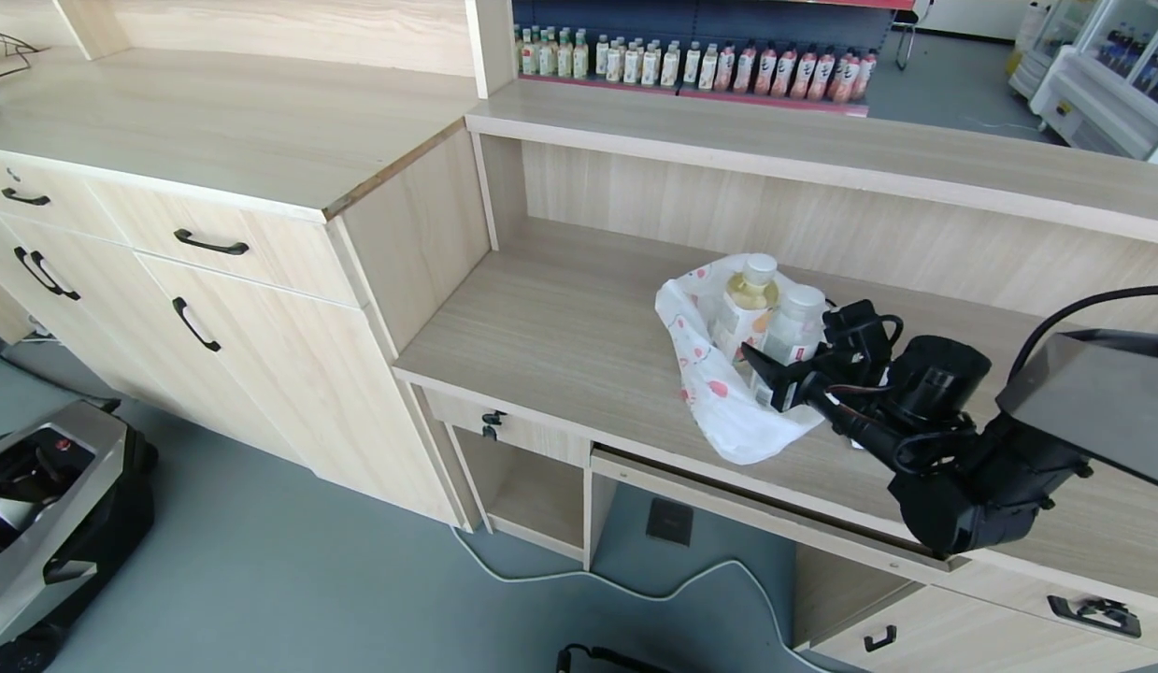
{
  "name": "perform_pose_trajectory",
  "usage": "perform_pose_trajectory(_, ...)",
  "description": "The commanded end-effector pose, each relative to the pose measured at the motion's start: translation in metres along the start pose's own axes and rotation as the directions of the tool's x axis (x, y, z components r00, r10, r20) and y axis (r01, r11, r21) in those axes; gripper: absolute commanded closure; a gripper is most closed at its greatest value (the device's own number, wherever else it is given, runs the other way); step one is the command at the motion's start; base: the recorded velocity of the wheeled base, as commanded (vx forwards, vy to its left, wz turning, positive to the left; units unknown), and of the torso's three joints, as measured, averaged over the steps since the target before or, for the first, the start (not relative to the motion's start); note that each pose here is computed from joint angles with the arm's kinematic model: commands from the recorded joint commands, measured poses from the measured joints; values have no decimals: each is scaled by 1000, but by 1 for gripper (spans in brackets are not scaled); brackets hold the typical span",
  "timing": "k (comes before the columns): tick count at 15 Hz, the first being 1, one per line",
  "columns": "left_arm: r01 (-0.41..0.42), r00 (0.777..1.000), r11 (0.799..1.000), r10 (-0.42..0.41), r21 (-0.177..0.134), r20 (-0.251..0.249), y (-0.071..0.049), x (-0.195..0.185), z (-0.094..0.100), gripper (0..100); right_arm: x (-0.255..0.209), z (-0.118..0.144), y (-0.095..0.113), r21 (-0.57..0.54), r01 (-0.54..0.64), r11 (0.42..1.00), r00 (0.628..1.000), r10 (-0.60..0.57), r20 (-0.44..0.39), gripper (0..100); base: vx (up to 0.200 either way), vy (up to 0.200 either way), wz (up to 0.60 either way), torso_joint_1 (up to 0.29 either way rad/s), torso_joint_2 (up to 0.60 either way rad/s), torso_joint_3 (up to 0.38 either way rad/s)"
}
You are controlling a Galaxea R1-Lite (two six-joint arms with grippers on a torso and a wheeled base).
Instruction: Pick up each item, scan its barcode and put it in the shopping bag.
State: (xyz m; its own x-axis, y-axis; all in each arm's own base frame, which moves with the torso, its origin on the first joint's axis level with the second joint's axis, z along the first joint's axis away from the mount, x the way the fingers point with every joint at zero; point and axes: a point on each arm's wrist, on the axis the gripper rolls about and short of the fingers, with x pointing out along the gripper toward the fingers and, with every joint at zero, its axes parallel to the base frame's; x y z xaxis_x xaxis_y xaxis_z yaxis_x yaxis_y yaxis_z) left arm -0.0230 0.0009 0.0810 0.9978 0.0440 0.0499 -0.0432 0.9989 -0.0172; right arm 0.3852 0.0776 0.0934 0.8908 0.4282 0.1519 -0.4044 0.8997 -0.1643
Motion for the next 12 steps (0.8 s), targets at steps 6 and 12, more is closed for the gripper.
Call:
perform_pose_trajectory(6,0,1000,1000,0,0,1,0,0,0,0,-1,-21,-4,2,9,1000,999,-9,-40,100,0,0,0,0,0,0)
perform_pose_trajectory(12,0,1000,1000,0,0,1,0,0,0,0,-1,-24,-7,-1,17,1000,999,-17,-43,0,0,0,0,0,0,0)
